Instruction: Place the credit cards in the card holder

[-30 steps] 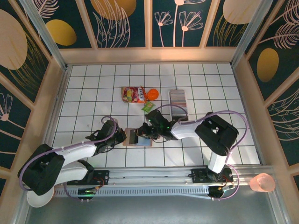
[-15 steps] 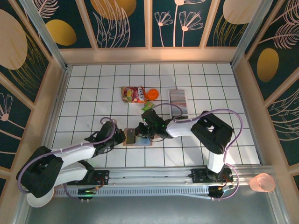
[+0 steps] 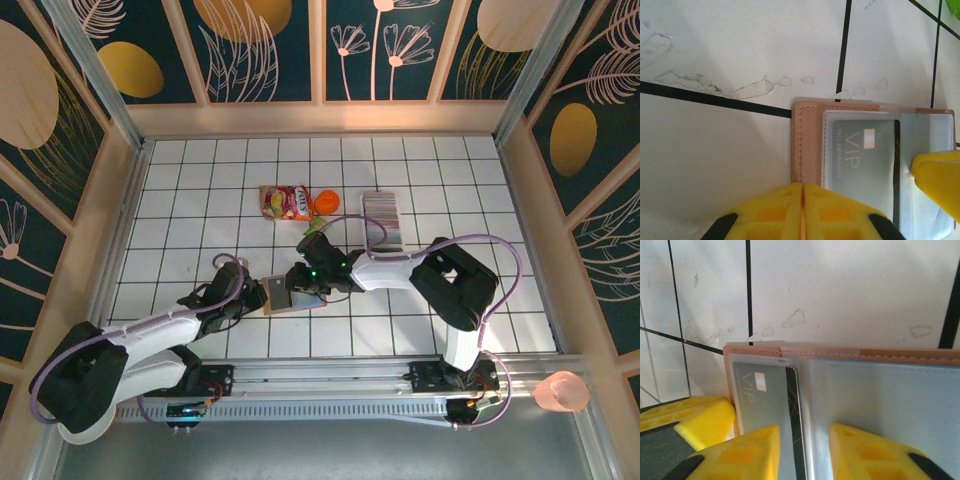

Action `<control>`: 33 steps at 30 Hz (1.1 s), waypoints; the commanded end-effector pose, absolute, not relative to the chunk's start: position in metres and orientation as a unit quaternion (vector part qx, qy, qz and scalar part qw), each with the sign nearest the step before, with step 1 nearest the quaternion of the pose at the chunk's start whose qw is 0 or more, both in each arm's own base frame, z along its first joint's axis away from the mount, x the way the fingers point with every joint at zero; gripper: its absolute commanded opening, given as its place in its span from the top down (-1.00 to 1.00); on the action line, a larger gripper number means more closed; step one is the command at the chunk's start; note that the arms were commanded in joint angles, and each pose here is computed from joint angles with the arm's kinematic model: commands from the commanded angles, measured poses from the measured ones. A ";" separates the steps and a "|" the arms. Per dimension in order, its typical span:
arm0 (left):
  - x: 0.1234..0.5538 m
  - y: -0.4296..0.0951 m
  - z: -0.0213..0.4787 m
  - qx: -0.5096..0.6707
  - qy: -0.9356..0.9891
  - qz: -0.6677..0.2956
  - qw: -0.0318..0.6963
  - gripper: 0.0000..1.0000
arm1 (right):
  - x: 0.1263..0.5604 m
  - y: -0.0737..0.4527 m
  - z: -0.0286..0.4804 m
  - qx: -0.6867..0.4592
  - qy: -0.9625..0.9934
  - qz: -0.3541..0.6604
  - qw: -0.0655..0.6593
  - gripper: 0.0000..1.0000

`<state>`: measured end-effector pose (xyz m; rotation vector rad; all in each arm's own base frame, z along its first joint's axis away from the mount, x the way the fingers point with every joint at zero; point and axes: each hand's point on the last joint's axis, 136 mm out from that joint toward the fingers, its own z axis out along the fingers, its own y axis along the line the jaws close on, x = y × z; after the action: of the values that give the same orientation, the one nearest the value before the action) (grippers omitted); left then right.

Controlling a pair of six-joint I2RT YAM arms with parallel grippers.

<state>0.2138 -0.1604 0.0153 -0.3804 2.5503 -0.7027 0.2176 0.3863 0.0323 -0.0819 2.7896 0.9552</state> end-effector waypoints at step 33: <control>0.204 -0.154 0.033 -0.125 0.929 -0.256 0.237 -0.03 | 0.187 0.340 0.071 -0.016 0.953 0.232 0.195 0.45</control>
<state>0.2073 -0.1553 0.0332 -0.3504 2.5280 -0.7100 0.1856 0.3376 0.0717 -0.1161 2.6927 0.6410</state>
